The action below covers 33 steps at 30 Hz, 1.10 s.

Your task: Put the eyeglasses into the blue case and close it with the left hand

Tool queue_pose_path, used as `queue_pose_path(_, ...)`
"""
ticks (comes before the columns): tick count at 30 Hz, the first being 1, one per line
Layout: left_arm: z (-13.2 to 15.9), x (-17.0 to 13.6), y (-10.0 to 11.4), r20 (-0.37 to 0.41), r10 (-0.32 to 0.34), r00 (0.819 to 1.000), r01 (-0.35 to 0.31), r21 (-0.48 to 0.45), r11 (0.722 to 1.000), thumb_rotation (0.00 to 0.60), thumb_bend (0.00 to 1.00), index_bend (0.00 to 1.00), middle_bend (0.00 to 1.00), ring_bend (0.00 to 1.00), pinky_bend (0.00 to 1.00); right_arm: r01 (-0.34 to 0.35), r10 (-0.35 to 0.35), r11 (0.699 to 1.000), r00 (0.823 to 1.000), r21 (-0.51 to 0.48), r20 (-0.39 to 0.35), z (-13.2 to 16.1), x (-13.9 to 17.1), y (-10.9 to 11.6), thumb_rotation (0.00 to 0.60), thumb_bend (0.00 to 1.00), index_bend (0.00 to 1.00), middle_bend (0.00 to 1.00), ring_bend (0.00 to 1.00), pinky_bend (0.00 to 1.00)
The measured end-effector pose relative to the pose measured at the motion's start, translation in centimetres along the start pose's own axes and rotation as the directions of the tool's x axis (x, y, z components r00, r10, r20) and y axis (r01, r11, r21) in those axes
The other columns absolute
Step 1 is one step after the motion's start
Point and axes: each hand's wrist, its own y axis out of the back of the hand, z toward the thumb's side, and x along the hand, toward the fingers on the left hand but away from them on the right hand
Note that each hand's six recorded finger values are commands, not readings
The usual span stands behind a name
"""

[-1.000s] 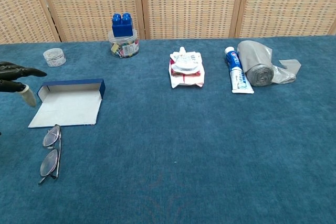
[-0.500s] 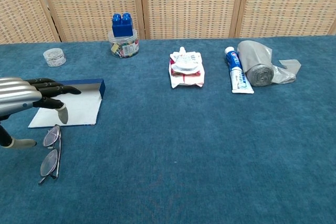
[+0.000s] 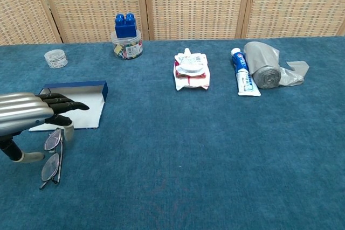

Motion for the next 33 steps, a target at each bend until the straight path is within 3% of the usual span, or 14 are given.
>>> queue_pose_path(33, -0.3, 0.1, -1.3, -0.028, -0.01, 1.0, 0.01, -0.005, 1.0, 0.6, 0.44, 0.56, 0.0, 0.0, 0.0, -0.006, 0.006, 1.0, 1.0, -0.022, 0.0, 0.0, -0.1, 0.0, 0.6, 0.0, 0.0, 0.0, 0.0, 0.0)
